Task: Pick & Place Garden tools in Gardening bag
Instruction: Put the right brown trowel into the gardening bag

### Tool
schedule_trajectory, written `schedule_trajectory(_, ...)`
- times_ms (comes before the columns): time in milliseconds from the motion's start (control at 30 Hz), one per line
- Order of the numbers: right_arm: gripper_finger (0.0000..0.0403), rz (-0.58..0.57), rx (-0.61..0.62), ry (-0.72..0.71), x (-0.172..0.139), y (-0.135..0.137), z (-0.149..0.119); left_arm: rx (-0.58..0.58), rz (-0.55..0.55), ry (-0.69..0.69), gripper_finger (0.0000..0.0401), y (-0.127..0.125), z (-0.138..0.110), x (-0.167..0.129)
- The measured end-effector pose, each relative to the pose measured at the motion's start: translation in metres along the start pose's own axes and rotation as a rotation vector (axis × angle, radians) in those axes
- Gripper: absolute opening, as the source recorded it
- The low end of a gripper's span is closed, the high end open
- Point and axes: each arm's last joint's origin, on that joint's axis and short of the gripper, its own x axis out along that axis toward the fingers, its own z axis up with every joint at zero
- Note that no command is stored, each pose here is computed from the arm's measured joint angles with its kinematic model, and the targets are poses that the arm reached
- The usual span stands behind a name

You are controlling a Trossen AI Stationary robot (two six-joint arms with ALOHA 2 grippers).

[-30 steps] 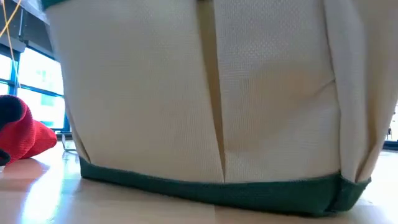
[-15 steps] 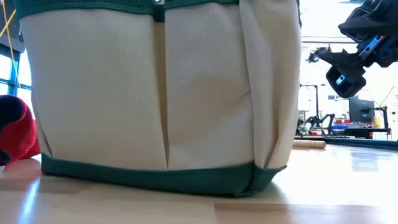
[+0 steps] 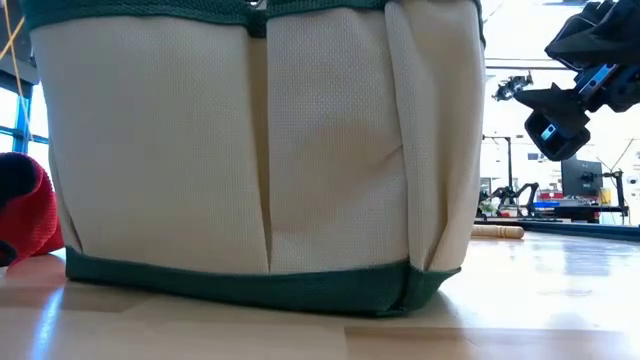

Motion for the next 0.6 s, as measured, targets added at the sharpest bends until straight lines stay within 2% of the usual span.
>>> schedule_trajectory(133, 0.0210, 0.004, -0.005, -0.002, 0.000, 0.000, 0.000, 0.022, 0.030, -0.006, 0.0180, 0.002, -0.001, -0.004)
schedule_trajectory(233, 0.0210, 0.035, -0.067, -0.036, 0.000, 0.003, 0.004, 0.046, 0.050, -0.032, 0.0181, 0.004, -0.001, -0.018)
schedule_trajectory(433, 0.0210, 0.114, -0.279, -0.197, -0.002, 0.012, 0.018, 0.120, 0.089, -0.201, 0.0181, 0.008, 0.001, -0.057)
schedule_trajectory(600, 0.0210, 0.016, -0.502, -0.346, -0.005, 0.015, 0.028, 0.206, 0.138, -0.362, 0.0182, 0.013, 0.001, -0.093)
